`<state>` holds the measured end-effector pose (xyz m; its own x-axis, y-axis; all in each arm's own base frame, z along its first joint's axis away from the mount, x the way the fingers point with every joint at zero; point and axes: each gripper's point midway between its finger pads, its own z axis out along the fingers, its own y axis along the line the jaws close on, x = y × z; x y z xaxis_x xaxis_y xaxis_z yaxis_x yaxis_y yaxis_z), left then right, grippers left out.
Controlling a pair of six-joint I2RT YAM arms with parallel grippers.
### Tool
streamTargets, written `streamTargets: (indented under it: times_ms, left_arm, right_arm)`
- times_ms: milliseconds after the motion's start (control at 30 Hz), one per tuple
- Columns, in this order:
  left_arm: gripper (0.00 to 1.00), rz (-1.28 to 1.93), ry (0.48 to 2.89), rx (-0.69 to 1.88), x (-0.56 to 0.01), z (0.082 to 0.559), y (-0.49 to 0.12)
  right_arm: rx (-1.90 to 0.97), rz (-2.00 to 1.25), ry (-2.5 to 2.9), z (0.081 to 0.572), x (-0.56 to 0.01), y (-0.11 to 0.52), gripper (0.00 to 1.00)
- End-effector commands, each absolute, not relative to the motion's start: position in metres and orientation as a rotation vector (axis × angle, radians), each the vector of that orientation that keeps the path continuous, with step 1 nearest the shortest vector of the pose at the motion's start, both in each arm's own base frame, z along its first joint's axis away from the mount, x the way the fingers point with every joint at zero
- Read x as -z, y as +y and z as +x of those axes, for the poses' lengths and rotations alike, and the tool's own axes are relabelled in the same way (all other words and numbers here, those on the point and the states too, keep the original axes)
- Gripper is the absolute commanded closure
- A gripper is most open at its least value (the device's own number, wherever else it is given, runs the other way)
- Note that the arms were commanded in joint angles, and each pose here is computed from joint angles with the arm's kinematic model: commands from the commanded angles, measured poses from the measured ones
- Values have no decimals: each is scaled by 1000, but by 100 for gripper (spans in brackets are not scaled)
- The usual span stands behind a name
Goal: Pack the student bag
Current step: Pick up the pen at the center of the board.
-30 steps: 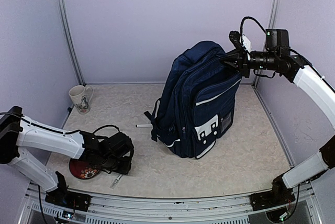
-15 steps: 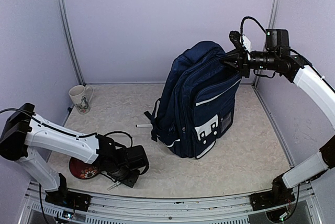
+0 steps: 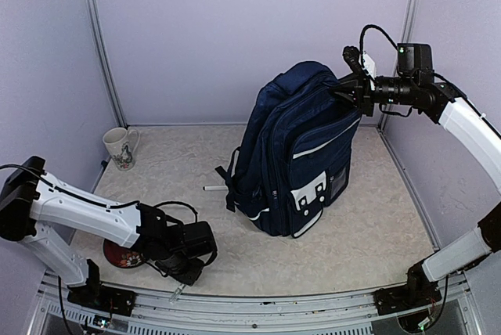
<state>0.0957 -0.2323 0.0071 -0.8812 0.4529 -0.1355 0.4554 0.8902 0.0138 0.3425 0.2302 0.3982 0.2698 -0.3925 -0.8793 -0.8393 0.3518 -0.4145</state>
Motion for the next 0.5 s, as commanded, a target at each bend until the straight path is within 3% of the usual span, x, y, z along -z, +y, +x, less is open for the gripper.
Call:
streamTargets:
  times_ms: [0, 233, 467]
  left_arm:
    - [100, 742, 2991, -165, 10, 83, -190]
    - [100, 501, 2647, 102, -86, 144, -231]
    - [100, 460, 2084, 565, -262, 188, -297]
  right_arm:
    - [-510, -1246, 1343, 329, -406, 231, 100]
    - [-518, -1241, 1350, 331, -405, 231, 100]
    - [-522, -1236, 1352, 332, -404, 232, 100]
